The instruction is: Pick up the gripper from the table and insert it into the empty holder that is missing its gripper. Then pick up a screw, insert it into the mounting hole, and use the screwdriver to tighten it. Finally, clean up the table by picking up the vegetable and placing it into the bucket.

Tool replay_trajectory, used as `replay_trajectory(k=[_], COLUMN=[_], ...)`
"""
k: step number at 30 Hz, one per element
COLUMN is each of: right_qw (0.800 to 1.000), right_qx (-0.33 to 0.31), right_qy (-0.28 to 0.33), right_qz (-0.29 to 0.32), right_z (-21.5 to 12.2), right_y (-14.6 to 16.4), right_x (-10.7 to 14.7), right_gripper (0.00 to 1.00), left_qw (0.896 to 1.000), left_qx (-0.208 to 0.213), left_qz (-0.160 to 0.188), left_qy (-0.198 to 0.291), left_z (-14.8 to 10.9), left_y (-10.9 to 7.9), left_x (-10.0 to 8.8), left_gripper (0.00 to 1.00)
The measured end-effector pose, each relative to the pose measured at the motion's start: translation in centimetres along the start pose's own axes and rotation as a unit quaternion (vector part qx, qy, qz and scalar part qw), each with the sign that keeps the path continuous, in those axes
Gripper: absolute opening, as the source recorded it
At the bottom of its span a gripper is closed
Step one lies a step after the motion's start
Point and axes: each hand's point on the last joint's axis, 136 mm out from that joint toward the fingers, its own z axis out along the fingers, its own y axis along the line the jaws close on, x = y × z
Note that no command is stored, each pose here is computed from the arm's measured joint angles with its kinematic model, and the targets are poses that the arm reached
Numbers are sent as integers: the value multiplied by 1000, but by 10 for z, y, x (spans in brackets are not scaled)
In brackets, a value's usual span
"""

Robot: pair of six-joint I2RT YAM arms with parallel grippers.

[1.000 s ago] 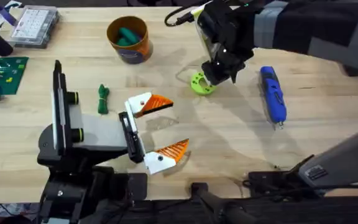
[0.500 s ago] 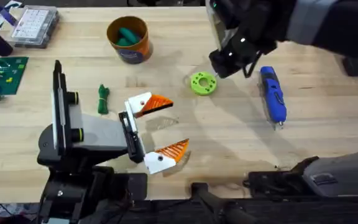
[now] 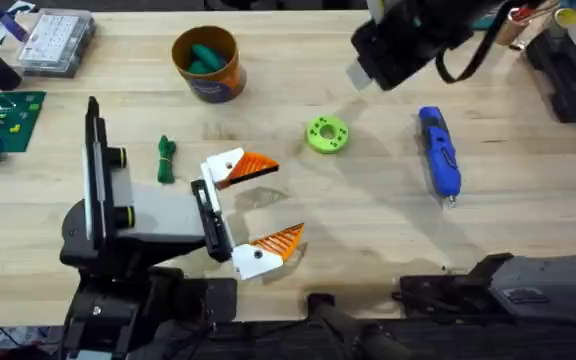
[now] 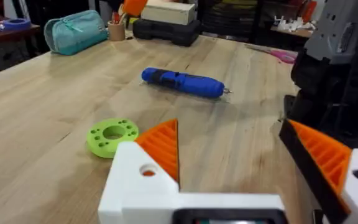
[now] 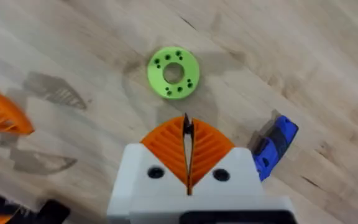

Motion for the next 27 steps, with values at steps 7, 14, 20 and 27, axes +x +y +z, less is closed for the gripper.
replay_trajectory(k=[7,14,20,27], right_qw=[998,992,988,980], right_qx=[-20,-53,-69,-86], right_qy=[-44,-61,-43,-27], right_qz=[-50,-94,-132,-177], right_z=[-36,-56,-53,-50], right_y=[30,63,87,107], right_x=[-17,-18,-9,0], right_gripper=[6,6,6,6], left_qw=[1000,1000,1000,1000], left_qx=[0,0,0,0], left_qz=[0,0,0,0], left_qy=[0,0,0,0], left_z=[0,0,0,0], left_y=[0,0,0,0], left_x=[0,0,0,0], left_gripper=[986,986,986,986])
